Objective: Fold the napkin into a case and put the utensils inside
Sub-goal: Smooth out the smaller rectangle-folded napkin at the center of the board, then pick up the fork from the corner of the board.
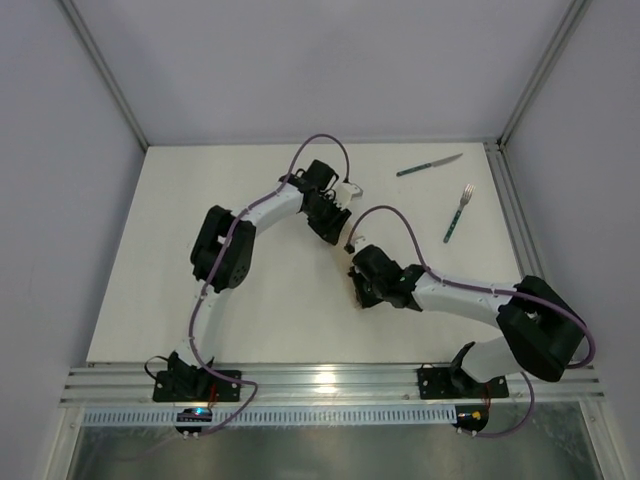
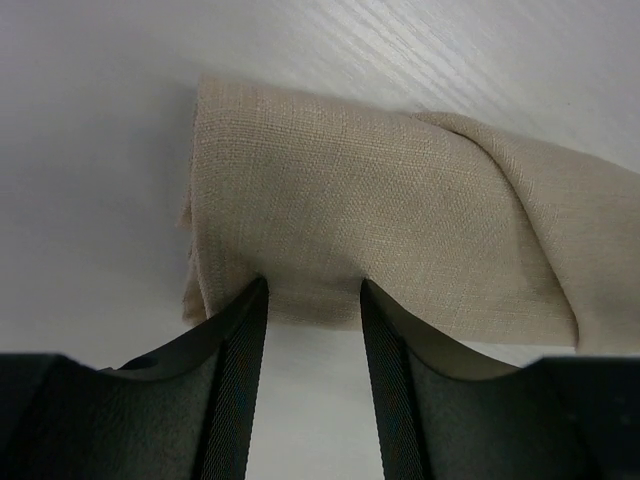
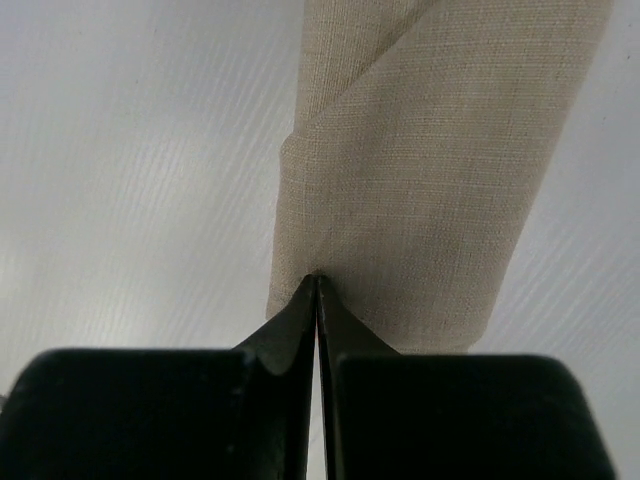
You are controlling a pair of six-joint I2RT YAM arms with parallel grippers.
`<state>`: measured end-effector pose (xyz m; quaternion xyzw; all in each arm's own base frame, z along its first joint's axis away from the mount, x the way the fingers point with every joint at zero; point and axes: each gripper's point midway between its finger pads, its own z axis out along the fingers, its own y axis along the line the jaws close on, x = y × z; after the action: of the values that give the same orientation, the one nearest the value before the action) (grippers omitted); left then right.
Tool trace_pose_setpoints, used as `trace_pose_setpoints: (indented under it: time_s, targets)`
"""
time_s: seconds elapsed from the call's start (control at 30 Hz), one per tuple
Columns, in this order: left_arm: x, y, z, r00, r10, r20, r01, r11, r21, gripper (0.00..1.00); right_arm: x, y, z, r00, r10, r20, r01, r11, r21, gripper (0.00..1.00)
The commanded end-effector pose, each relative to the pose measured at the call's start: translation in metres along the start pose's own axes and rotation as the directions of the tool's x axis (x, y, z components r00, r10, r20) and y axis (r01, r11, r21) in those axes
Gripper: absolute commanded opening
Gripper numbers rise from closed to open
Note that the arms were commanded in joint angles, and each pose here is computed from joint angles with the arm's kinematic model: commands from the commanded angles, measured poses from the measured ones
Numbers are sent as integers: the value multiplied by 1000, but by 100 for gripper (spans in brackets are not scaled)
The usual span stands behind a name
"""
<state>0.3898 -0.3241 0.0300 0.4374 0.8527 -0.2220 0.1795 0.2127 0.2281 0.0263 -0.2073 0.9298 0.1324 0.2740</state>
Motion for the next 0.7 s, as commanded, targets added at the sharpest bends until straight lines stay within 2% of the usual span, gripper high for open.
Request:
trace_pose_setpoints:
  time_s: [0.0,0.1,0.17,0.23,0.27,0.33,0.37,0.47,0.5,0.6,0.63,0.67]
  targets:
    - [5,15,2,1000,26,-13,-27,998,-57,45,-26,6,-23,996,35,80,-32,999,-31,4]
    - [2,8,5,1000,26,3,-26,1000,-14,45,-61,1,-48,980,71,185,-65,997,-38,7]
    - [-5,5,-2,999,29,27,-29,1000,-12,48,-86,-27,-67,956,129,265,-132,991,-6,23]
    - [-15,2,-9,998,33,55,-32,999,-8,51,-109,-58,-79,931,167,324,-188,981,36,44]
    - [-20,0,-15,997,33,66,-33,999,-10,52,-119,-99,-86,902,235,363,-286,954,92,48]
    - [-31,-3,-26,995,37,92,-36,999,-11,55,-138,-137,-93,852,324,412,-394,914,96,65]
    - [-35,-4,-32,995,35,99,-34,999,-13,56,-141,-182,-97,807,393,440,-495,858,140,67]
    - [-48,-11,-45,991,33,126,-34,999,3,59,-142,-242,-102,749,462,475,-608,765,215,68]
    - [-52,-13,-50,990,35,134,-36,999,7,59,-140,-277,-104,713,504,487,-666,706,243,68]
    - [-64,-19,-65,987,46,155,-49,999,13,60,-140,-321,-106,685,538,492,-710,643,286,68]
    - [-66,-18,-68,986,52,159,-54,999,6,61,-127,-335,-92,685,566,460,-722,610,326,68]
    - [-68,-19,-72,985,62,164,-63,998,4,61,-133,-346,-93,681,566,463,-726,603,330,68]
